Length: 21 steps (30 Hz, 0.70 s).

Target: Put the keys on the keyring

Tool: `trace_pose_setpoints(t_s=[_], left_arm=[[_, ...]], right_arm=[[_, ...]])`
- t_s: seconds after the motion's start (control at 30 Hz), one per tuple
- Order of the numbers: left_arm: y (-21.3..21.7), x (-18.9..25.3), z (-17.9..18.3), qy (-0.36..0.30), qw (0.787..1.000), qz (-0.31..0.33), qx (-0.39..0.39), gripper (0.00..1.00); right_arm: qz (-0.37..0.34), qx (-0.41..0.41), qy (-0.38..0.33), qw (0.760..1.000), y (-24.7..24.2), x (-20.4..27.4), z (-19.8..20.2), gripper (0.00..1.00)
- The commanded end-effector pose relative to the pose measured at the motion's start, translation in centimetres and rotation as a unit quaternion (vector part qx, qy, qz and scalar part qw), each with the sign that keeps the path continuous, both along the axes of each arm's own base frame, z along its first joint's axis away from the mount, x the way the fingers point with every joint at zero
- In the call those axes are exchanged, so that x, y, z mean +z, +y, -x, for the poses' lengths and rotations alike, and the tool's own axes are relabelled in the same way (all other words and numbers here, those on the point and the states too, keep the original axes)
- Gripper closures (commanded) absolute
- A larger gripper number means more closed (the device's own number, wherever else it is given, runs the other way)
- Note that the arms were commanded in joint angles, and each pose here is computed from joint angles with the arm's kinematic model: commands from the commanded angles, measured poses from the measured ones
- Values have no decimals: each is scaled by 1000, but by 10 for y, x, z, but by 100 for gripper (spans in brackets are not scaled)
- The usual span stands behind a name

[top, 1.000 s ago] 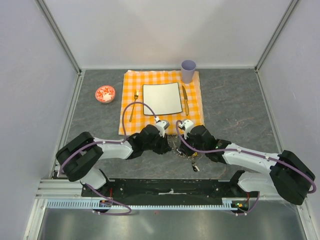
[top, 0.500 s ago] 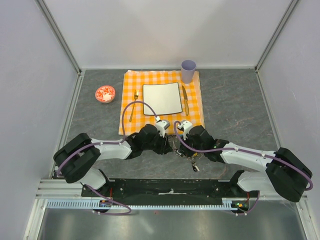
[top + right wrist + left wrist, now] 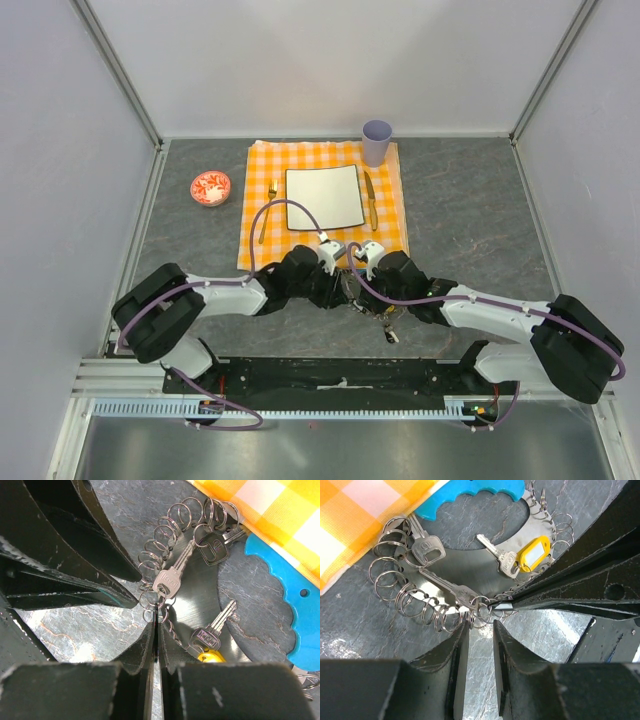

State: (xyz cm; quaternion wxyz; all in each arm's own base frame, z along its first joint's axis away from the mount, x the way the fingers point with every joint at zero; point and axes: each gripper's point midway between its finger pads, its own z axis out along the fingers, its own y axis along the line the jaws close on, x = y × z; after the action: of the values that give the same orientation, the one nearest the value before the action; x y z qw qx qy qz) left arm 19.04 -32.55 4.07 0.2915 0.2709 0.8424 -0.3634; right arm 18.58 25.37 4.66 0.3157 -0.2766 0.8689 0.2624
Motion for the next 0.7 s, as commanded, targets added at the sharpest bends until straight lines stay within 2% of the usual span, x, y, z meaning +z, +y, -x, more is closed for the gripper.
trace_pose_setpoints(t_s=[0.0, 0.67], left_arm=[[-9, 10, -4, -22, 999, 4, -29, 68], [-10, -8, -5, -9, 999, -34, -41, 74]], right_arm=[[-21, 0, -26, 999, 10, 18, -13, 89], [-25, -1, -28, 999, 11, 19, -13, 89]])
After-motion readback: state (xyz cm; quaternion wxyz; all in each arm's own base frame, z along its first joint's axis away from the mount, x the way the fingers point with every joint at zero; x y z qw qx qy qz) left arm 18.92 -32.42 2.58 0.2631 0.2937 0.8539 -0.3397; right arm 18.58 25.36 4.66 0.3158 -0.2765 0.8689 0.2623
